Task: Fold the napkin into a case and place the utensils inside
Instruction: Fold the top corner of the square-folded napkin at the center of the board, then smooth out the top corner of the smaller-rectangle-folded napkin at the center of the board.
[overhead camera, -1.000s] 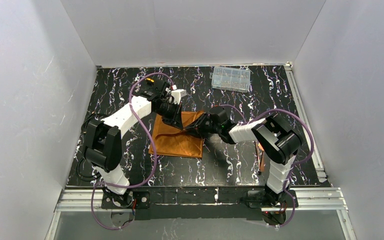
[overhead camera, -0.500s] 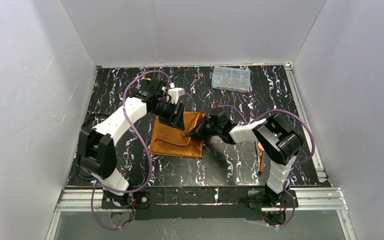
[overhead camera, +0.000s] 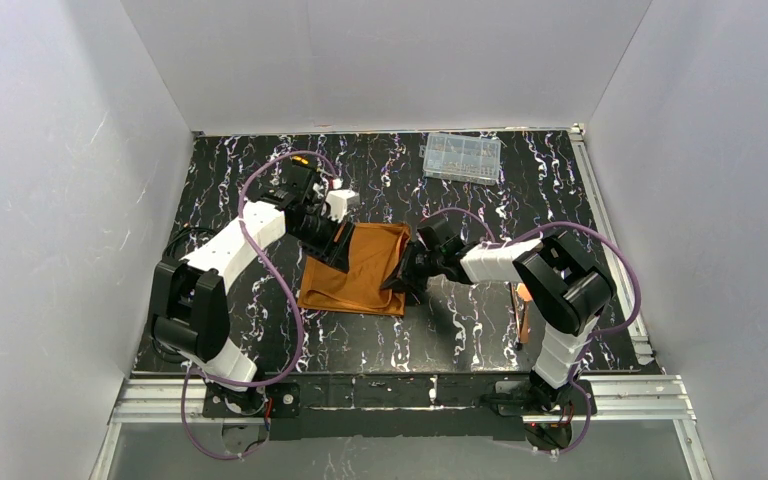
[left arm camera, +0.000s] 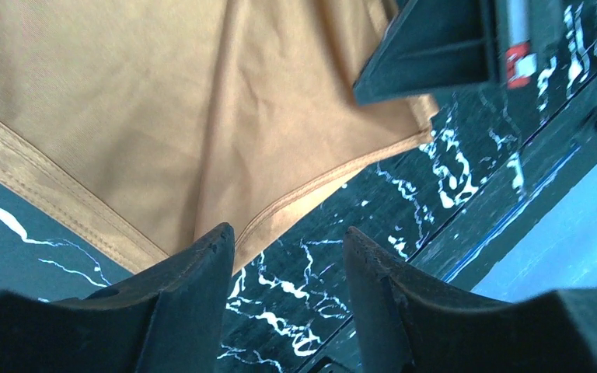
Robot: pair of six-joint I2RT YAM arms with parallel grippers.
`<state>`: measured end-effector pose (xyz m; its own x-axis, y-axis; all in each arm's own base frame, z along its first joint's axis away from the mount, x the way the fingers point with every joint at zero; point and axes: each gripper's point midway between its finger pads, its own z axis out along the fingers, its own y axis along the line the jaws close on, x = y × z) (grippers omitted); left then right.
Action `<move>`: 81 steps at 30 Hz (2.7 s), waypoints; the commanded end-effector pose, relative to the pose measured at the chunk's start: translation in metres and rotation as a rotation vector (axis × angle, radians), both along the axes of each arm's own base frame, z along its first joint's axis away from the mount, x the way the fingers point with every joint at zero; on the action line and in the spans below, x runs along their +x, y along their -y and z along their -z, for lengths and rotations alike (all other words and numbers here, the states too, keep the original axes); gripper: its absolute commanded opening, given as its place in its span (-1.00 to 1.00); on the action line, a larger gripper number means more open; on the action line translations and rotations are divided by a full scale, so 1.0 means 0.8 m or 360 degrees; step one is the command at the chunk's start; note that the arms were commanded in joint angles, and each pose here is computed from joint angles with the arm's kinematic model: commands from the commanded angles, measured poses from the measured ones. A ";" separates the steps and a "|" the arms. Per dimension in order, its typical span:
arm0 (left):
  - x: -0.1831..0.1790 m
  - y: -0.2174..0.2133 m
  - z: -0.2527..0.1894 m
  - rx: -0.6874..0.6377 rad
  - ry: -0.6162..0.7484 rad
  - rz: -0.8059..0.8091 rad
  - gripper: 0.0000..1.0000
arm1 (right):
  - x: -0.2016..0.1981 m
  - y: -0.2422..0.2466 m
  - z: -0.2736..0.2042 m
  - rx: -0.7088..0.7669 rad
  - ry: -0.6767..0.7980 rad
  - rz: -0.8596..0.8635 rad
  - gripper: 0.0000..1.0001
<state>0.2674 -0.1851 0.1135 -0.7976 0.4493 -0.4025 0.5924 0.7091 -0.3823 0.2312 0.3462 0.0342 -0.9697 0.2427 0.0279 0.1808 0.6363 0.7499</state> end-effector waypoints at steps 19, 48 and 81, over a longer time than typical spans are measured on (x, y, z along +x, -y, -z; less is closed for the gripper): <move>-0.046 -0.046 0.063 0.0235 -0.0032 0.0302 -0.19 | -0.006 0.009 -0.012 -0.0043 0.0060 -0.0174 -0.83; -0.085 -0.055 0.053 0.0204 -0.0074 0.0316 -0.34 | 0.091 0.086 -0.047 -0.0371 0.0323 -0.0160 -0.42; -0.101 -0.056 0.024 0.0138 -0.0050 0.0433 -0.55 | 0.171 0.028 -0.083 0.0010 0.0375 -0.0275 -0.18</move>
